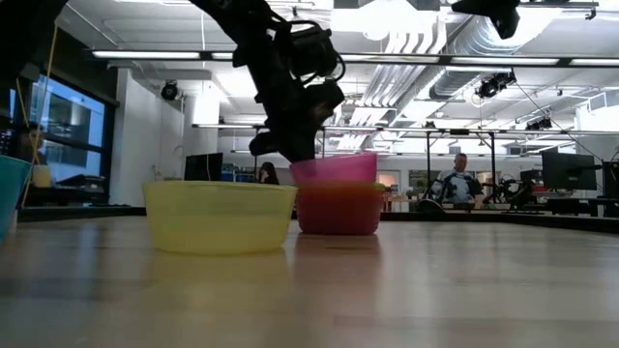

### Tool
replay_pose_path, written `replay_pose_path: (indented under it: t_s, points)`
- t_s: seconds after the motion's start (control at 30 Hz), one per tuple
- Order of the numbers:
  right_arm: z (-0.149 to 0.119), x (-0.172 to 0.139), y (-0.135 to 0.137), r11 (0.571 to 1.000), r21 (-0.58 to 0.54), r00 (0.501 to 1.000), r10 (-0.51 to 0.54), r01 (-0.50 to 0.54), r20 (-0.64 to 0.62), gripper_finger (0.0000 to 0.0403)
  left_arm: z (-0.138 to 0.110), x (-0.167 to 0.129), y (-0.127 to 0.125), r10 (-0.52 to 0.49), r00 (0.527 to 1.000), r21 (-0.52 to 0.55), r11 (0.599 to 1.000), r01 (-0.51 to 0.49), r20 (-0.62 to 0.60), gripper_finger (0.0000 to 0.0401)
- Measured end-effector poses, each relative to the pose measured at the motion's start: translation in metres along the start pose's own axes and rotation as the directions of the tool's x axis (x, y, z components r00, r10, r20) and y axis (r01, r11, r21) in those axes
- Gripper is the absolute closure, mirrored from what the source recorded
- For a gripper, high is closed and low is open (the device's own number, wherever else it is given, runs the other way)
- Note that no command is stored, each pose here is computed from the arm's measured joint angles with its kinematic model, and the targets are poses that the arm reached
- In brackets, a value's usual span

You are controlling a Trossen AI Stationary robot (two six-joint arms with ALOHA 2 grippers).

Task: Nest bowls inside each other
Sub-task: Stack the red bowl on the green bowl, then stack the yellow bowl on the red bowl

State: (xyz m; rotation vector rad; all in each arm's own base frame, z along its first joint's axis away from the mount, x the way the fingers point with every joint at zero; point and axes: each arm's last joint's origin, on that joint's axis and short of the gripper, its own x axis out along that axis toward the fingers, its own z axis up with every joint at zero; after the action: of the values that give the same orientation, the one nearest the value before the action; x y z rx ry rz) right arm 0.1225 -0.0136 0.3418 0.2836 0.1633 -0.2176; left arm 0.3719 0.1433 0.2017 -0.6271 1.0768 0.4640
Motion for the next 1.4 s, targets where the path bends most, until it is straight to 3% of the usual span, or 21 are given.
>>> replay_pose_path:
  t_s: [0.27,0.47,0.6,1.03,1.17,1.4]
  points:
    - [0.0,0.0,0.0,1.0,0.0,1.0,0.0,0.0,-0.001,0.0238,-0.006,0.0,-0.002,0.028,0.999,0.013,1.0,-0.027,-0.038,0.0401]
    - [0.0,0.0,0.0,1.0,0.003,1.0,0.0,0.0,-0.001,0.0238,-0.007,0.001,-0.01,-0.011,1.0,0.039,0.999,0.012,-0.029,0.0395]
    - [0.0,0.0,0.0,1.0,0.003,1.0,0.0,0.0,-0.001,0.0238,-0.007,0.001,-0.015,-0.058,0.998,0.054,0.997,0.06,-0.034,0.0363]
    - [-0.001,0.0,0.0,1.0,0.025,1.0,-0.004,0.004,-0.016,0.0238,-0.005,-0.006,-0.013,-0.073,0.997,0.067,0.995,0.075,-0.024,0.0203]
    - [-0.003,0.0,-0.001,1.0,0.028,0.999,-0.008,0.009,-0.032,0.0238,-0.009,-0.024,-0.015,-0.121,0.992,0.143,0.982,0.126,-0.047,0.018]
    - [-0.006,0.0,-0.002,0.999,0.046,0.998,-0.016,0.019,-0.058,0.0238,-0.029,-0.064,-0.015,-0.099,0.986,0.321,0.937,0.137,-0.13,0.0174]
